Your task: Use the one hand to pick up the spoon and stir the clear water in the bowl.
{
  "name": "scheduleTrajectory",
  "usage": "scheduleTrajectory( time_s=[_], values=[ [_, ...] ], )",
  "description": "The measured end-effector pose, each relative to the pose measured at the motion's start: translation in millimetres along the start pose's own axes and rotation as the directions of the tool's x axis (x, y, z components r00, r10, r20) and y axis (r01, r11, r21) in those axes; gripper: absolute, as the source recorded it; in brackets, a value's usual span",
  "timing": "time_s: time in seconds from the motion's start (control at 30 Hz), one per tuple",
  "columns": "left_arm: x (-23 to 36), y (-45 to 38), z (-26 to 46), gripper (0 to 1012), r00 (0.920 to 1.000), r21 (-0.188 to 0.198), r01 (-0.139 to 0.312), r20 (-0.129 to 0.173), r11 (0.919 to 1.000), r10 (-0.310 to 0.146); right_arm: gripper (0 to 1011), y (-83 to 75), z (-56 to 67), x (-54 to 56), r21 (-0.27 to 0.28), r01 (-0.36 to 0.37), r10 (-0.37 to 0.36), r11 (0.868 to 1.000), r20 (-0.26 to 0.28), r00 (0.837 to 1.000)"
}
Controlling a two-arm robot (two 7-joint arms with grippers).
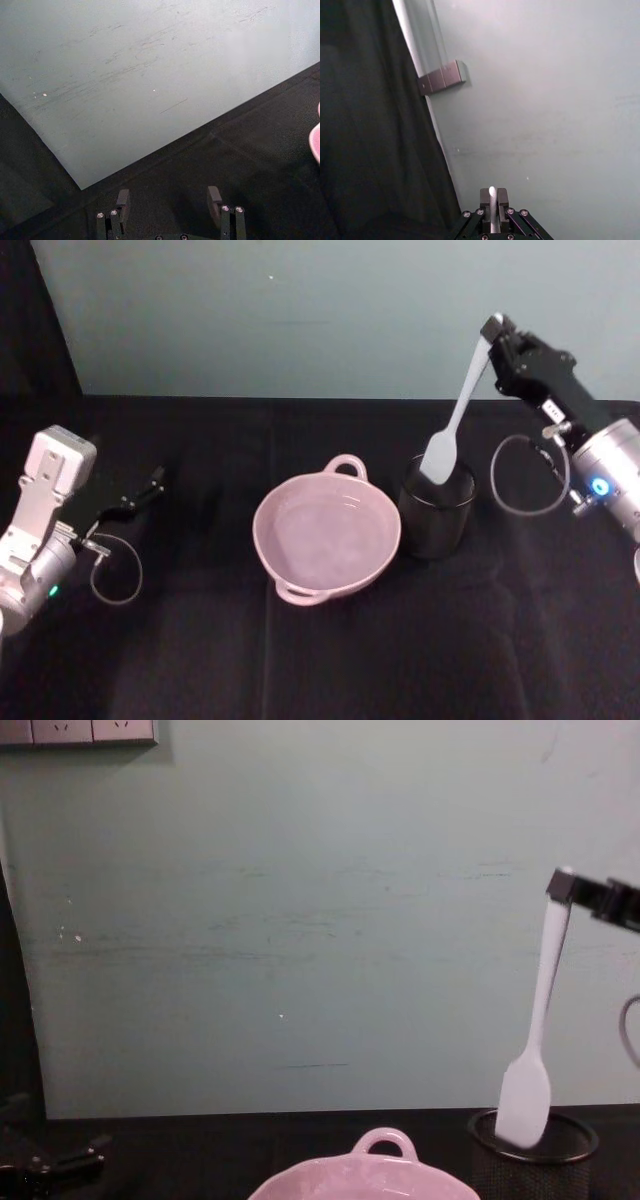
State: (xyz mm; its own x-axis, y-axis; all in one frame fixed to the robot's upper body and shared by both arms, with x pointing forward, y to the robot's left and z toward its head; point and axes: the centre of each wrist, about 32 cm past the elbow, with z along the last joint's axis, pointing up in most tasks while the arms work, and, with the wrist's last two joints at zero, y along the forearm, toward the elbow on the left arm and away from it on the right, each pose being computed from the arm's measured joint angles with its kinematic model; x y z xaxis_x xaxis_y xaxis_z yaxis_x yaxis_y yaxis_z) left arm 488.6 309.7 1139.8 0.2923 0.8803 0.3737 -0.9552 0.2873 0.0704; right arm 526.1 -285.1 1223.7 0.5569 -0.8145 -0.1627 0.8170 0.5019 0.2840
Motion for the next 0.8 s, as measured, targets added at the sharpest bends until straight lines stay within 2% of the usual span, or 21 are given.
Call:
scheduleTrajectory(
  time_s=[0.23, 0.47, 0.8],
  values=[
    [0.0, 0.0, 0.0, 1011, 1.0000, 0.000, 0.000, 0.000, 1.0000, 0.000, 95, -2.0, -23.1, 2.7, -0.054, 0.017, -0.020, 0.998, -0.068, 0.998],
    [0.0, 0.0, 0.0, 1011, 1.0000, 0.000, 0.000, 0.000, 1.0000, 0.000, 96, -4.2, -43.6, 5.4, -0.095, 0.047, -0.062, 0.994, -0.161, 0.985],
    [0.0, 0.0, 0.0, 1011, 1.0000, 0.000, 0.000, 0.000, 1.0000, 0.000, 95, -12.2, -52.7, 7.9, -0.130, 0.099, -0.131, 0.987, -0.261, 0.956]
  ],
)
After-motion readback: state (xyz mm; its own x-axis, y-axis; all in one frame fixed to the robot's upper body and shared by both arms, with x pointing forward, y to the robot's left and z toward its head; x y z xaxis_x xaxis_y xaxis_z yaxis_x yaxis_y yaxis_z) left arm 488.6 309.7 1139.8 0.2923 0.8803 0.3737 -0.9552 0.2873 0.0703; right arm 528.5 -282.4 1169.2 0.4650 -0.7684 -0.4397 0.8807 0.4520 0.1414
